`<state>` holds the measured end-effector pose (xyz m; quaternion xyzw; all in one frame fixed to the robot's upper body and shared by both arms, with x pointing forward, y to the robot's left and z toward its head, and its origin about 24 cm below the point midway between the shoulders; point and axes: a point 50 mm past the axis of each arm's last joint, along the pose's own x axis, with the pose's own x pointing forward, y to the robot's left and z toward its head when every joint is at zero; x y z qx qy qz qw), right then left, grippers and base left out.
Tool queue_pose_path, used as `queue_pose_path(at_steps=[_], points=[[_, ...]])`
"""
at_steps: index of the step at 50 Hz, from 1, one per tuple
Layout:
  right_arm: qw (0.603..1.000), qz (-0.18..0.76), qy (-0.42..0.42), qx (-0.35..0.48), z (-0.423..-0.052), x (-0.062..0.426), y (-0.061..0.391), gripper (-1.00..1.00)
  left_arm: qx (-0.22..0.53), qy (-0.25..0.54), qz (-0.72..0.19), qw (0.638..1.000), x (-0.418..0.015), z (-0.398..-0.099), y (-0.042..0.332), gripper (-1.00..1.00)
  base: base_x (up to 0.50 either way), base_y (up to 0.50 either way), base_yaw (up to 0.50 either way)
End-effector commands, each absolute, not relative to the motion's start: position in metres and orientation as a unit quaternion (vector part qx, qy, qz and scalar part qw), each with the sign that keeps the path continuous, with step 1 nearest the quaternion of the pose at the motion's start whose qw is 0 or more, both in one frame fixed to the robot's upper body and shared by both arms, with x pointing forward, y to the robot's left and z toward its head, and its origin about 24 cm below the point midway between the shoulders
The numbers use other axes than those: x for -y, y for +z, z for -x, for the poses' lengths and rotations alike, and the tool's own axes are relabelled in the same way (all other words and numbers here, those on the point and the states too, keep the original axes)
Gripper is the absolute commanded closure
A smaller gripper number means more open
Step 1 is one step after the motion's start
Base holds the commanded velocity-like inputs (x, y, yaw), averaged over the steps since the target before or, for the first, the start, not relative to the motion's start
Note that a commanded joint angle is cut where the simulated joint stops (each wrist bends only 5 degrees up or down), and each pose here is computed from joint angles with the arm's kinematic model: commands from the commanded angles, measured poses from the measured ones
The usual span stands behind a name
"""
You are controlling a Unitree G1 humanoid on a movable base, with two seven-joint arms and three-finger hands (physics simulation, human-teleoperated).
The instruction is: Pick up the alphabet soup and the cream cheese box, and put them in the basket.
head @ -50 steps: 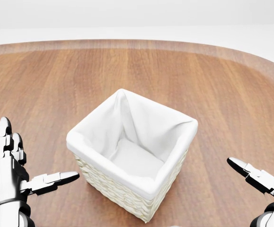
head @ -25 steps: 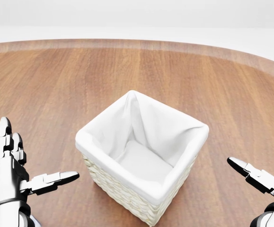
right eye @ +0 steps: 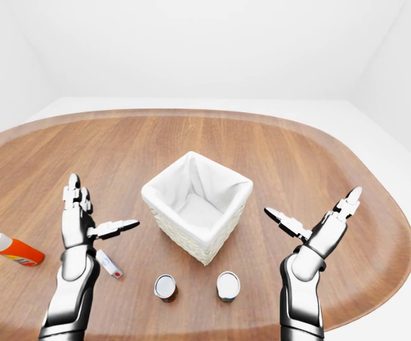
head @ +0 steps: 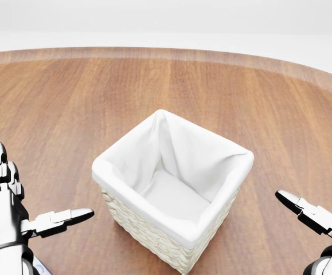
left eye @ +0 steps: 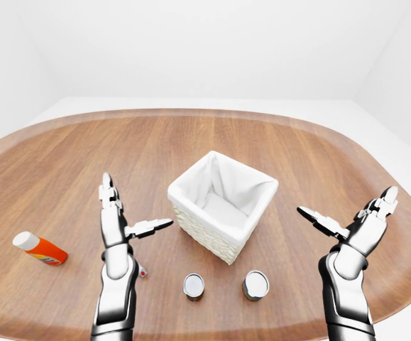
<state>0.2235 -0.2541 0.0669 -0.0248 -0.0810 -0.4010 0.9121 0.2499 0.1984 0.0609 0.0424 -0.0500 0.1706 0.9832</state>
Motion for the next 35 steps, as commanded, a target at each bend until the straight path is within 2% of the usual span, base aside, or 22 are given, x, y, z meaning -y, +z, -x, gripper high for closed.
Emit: queue_pose_path(at_steps=[1,4,5,9,17,21,29,35], points=[[0.912,0.024,-0.401,0.079,-0.224,0.254,0.066,-1.0,0.042,0.193,-0.075,0.977,-0.2,-0.243,0.067,-1.0,0.0,0.0,0.0],[0.913,0.024,-0.4,0.078,-0.225,0.254,0.066,-1.0,0.045,0.222,-0.124,0.966,-0.204,-0.241,0.074,-1.0,0.0,0.0,0.0],[0.913,0.024,-0.4,0.079,-0.225,0.254,0.066,-1.0,0.046,0.212,-0.112,0.97,-0.203,-0.24,0.074,-1.0,0.0,0.0,0.0],[0.913,0.024,-0.4,0.076,-0.226,0.254,0.065,-1.0,0.088,0.222,-0.183,0.954,-0.205,-0.235,0.094,-1.0,0.0,0.0,0.0],[0.913,0.023,-0.4,0.081,-0.225,0.254,0.067,-1.0,0.133,0.247,-0.235,0.931,-0.216,-0.237,0.119,-1.0,0.0,0.0,0.0],[0.912,0.023,-0.401,0.08,-0.225,0.255,0.066,-1.0,0.166,0.26,-0.297,0.904,-0.212,-0.233,0.134,-1.0,0.0,0.0,0.0],[0.912,0.023,-0.401,0.08,-0.225,0.255,0.067,-1.0,0.18,0.254,-0.397,0.864,-0.206,-0.232,0.145,-1.0,0.0,0.0,0.0],[0.912,0.023,-0.401,0.082,-0.225,0.255,0.067,-1.0,0.18,0.246,-0.491,0.816,-0.201,-0.231,0.151,-1.0,0.0,0.0,0.0]])
